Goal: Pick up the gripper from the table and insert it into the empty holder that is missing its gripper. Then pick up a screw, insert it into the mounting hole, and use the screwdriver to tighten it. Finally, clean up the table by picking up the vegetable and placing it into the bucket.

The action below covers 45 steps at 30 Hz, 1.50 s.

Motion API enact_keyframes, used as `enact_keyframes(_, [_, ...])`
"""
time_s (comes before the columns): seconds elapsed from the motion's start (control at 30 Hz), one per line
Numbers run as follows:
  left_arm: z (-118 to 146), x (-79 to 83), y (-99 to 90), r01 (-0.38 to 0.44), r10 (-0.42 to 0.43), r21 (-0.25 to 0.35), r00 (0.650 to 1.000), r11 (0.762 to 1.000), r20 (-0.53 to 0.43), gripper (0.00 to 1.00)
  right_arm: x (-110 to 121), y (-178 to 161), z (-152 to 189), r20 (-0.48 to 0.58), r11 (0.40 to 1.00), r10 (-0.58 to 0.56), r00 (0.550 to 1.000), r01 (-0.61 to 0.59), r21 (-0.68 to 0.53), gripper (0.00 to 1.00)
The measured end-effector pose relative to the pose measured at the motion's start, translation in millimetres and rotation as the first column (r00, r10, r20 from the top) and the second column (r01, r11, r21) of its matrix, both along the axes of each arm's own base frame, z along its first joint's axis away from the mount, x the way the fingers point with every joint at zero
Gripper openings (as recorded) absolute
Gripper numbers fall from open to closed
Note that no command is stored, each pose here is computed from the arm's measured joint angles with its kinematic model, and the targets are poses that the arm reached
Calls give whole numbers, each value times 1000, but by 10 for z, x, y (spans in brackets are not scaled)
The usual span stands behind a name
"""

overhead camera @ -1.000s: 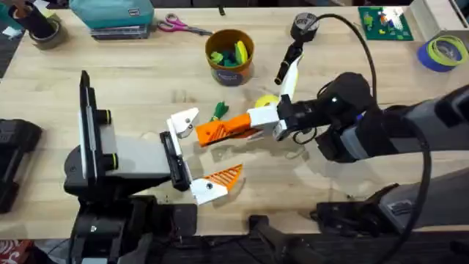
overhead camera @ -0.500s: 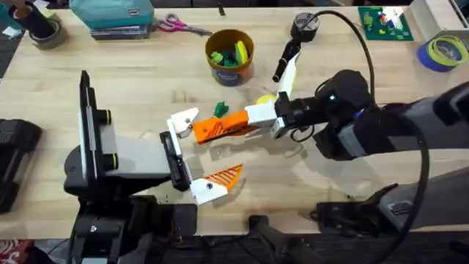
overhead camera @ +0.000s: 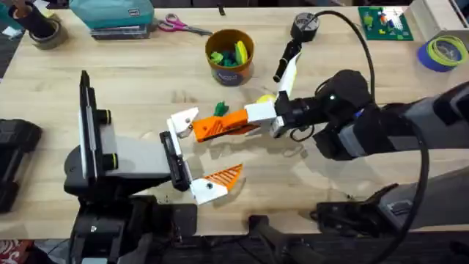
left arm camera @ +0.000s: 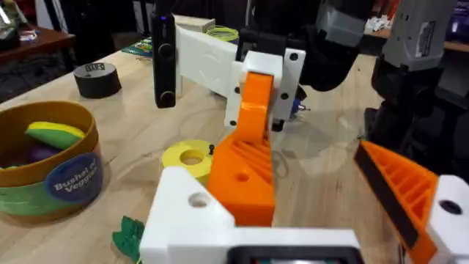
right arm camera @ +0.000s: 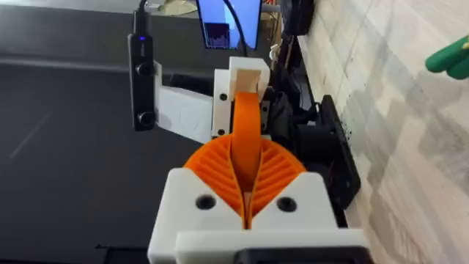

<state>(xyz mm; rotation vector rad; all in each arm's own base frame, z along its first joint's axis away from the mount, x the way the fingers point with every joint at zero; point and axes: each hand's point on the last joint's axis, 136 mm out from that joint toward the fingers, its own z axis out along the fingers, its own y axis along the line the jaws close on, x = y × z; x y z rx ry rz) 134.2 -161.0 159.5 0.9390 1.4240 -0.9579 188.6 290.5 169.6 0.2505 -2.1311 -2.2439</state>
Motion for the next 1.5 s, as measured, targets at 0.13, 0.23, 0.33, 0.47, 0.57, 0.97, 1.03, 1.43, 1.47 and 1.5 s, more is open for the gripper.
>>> enact_keyframes(0.13, [0,0,0,0,0,0,1000,1000,0,985,-9,17,2,-1,1000,0,1000,0,1,9])
enact_keyframes(0.23, [0,0,0,0,0,0,1000,1000,0,985,-14,25,3,-1,1000,0,1000,0,1,9])
enact_keyframes(0.33, [0,0,0,0,0,0,1000,1000,0,985,-3,27,4,-1,1000,-7,1000,7,2,9])
enact_keyframes(0.47, [0,0,0,0,0,0,1000,1000,0,985,2,28,4,-1,1000,-10,1000,10,2,9])
enact_keyframes(0.57, [-1,0,0,0,0,0,1000,1000,0,985,4,28,5,-1,1000,-11,1000,11,3,9])
enact_keyframes(0.97, [0,0,0,0,0,0,1000,1000,0,985,7,41,20,3,1000,-9,1000,9,6,9])
enact_keyframes(1.03, [0,0,0,0,0,0,1000,1000,0,985,5,45,22,4,1000,-8,1000,8,6,9])
enact_keyframes(1.43, [0,0,0,0,0,0,1000,1000,1,985,6,60,29,3,1000,-5,1000,5,6,9])
enact_keyframes(1.47, [0,0,0,0,0,0,1000,1000,1,985,19,62,30,3,1000,-12,1000,12,6,9])
enact_keyframes(1.5, [0,1,0,0,0,0,1000,1000,1,985,24,63,30,2,1000,-15,1000,15,7,9])
